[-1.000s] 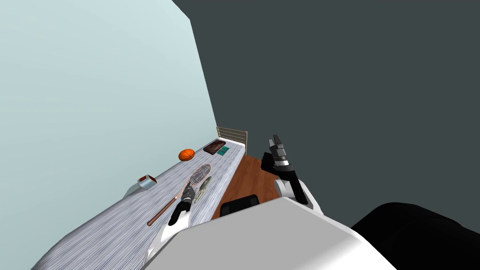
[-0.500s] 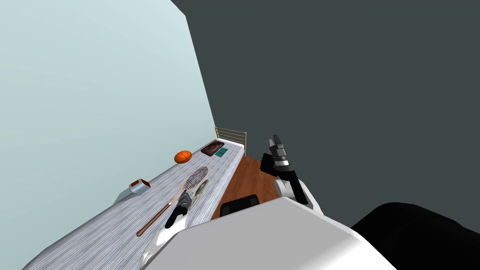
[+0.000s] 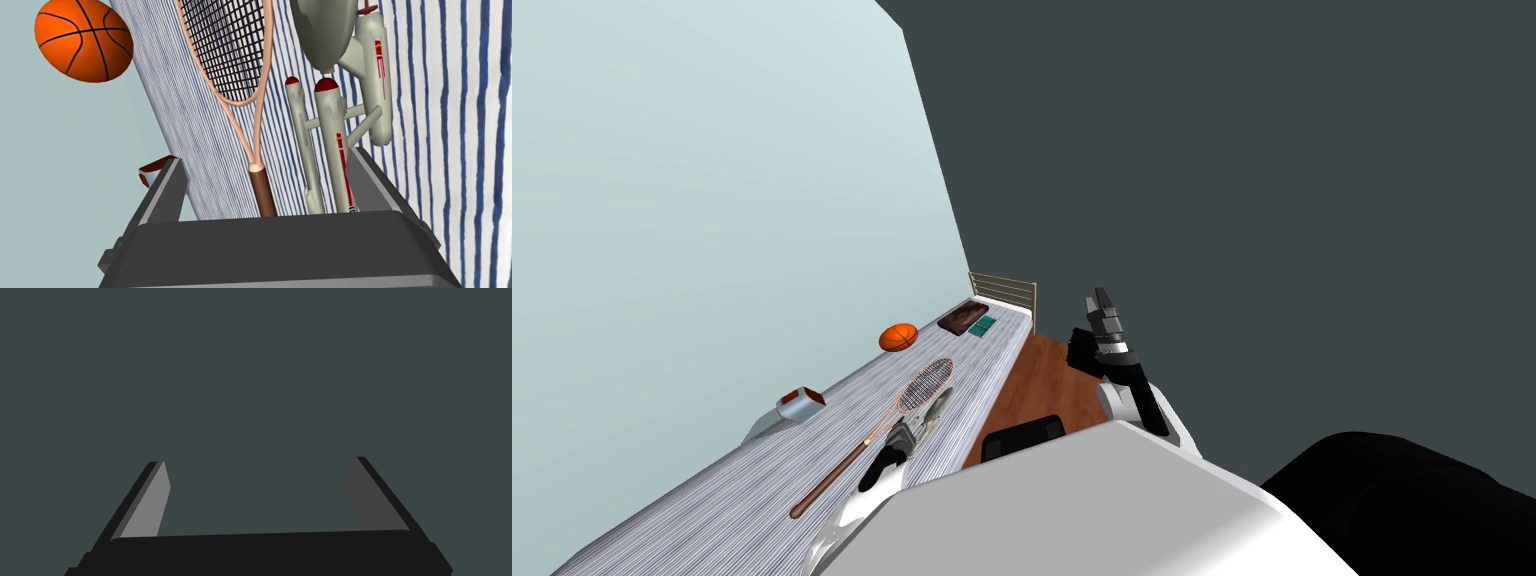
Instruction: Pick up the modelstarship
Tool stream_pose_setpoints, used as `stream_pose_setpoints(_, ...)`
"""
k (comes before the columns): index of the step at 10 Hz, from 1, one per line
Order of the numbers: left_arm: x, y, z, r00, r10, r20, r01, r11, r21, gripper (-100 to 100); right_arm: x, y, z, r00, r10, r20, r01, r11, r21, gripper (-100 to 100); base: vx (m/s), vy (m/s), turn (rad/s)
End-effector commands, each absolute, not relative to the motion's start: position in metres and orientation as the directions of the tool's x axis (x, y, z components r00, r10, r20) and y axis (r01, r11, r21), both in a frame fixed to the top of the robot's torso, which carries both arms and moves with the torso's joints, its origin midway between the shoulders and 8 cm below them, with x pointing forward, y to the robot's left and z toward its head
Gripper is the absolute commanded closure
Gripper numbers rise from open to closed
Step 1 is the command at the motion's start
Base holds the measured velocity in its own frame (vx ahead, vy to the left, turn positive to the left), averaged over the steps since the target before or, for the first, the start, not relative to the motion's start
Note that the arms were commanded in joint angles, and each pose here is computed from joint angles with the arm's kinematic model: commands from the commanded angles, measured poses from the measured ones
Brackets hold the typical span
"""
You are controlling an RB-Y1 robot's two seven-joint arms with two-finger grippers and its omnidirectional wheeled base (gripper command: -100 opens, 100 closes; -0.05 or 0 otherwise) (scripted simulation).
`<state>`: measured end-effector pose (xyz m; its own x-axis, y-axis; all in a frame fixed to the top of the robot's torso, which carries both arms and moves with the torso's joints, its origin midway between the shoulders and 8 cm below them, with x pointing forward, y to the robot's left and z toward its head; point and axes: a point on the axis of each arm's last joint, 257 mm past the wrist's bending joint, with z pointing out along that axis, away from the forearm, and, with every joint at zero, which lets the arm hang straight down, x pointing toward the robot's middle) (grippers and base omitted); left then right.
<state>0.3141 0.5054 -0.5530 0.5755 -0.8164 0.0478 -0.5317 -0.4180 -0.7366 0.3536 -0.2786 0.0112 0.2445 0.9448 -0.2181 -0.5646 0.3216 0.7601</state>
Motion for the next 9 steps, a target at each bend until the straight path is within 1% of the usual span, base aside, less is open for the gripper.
stream_pose_setpoints(1,0.297,0.512,-0.565,0.614,-0.788,0.044,-0.54,-0.46,-0.705,-100,0.354,-0.279,0.011,0.244,0.945,-0.218,-0.565,0.322,0.76,0,0.048,-0.023,-0.019)
stream_pose_setpoints(5,0.268,0.524,-0.584,0.676,-0.736,0.033,-0.546,-0.53,-0.648,-100,0.354,-0.279,0.011,0.244,0.945,-0.218,-0.565,0.322,0.76,0,0.059,-0.018,-0.014)
stream_pose_setpoints(7,0.244,0.533,-0.596,0.727,-0.686,0.024,-0.537,-0.589,-0.603,-100,0.354,-0.279,0.011,0.244,0.945,-0.218,-0.565,0.322,0.76,0,0.057,-0.017,-0.019)
stream_pose_setpoints(8,0.244,0.533,-0.596,0.727,-0.686,0.024,-0.537,-0.589,-0.603,-100,0.354,-0.279,0.011,0.244,0.945,-0.218,-0.565,0.322,0.76,0,0.058,0.0,-0.006)
stream_pose_setpoints(9,0.228,0.538,-0.604,0.765,-0.644,0.018,-0.52,-0.635,-0.571,-100,0.354,-0.279,0.011,0.244,0.945,-0.218,-0.565,0.322,0.76,0,0.076,-0.004,-0.026)
